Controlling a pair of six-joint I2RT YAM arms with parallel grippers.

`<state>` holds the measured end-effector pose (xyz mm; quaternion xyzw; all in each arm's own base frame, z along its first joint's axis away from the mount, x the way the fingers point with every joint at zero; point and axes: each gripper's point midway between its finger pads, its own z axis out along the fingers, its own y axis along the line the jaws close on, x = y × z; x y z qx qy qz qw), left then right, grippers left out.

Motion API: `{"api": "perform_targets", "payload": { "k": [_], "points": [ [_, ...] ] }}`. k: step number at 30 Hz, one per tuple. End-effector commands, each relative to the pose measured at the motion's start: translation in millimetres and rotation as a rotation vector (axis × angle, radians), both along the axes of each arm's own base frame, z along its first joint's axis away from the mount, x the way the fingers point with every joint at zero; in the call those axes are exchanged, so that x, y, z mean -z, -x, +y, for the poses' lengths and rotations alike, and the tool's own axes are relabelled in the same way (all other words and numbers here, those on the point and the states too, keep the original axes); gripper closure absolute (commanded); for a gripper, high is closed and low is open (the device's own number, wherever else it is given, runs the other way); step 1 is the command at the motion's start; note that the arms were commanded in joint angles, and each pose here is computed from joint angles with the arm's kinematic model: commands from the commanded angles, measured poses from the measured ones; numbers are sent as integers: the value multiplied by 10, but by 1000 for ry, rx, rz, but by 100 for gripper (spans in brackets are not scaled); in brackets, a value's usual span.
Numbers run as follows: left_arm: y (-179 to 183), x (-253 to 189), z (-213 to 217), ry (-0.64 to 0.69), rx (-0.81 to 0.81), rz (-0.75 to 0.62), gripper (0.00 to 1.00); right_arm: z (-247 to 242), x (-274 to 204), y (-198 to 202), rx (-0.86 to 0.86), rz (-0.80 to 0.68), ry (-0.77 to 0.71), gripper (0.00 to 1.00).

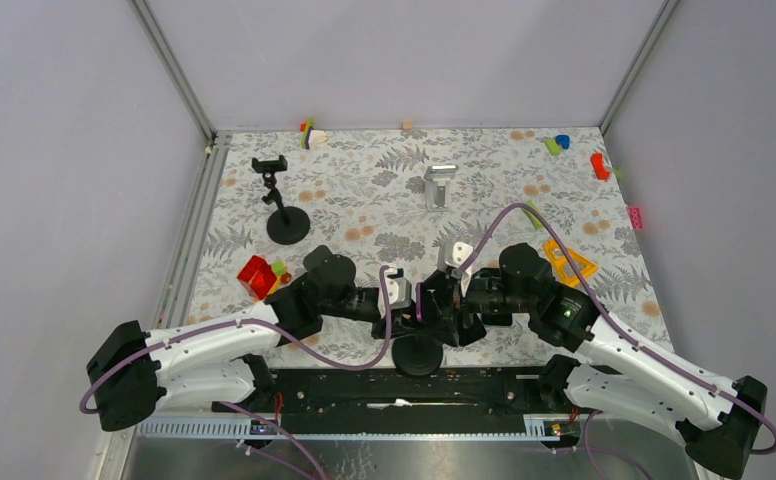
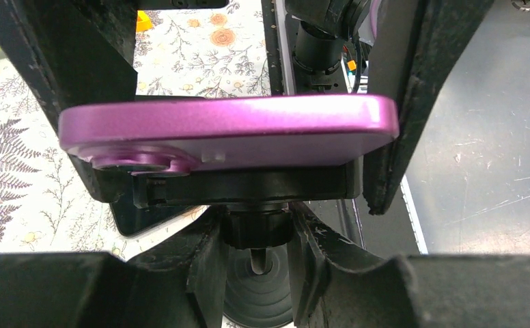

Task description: Remove the phone from the phone stand

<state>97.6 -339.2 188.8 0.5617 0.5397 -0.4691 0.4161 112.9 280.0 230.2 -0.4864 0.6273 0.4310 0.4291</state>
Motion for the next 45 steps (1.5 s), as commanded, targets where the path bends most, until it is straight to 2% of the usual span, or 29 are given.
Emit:
{"api": "perform_targets", "payload": {
  "k": [1, 10, 20, 27, 31, 35, 36, 39, 45],
  "points": [
    [-23, -377, -103, 93, 46, -78, 100, 24, -154, 120, -110, -90, -19, 0],
    [-18, -352, -126, 82, 59, -71, 100, 70, -241, 100, -147, -146, -27, 0],
    [-12, -336, -125, 74, 67, -73, 100, 121, -319, 186, -216, -116, -47, 1],
    [-1, -330, -109, 69, 69, -74, 100, 97, -222, 164, -200, -93, -31, 13],
    [2, -323, -99, 69, 67, -74, 100, 73, -177, 77, -150, -105, -16, 29],
    [33, -302, -100, 66, 88, -70, 100, 30, -136, -36, -92, -154, 3, 49],
    [49, -299, -101, 65, 97, -66, 100, 20, -122, -59, -78, -159, 8, 57],
    [118, -246, -118, 52, 139, -39, 100, -12, -85, -162, -24, -167, 26, 98],
    [280, -182, -134, 57, 197, -60, 100, -75, 82, -298, 12, -191, 56, 100]
  ]
}}
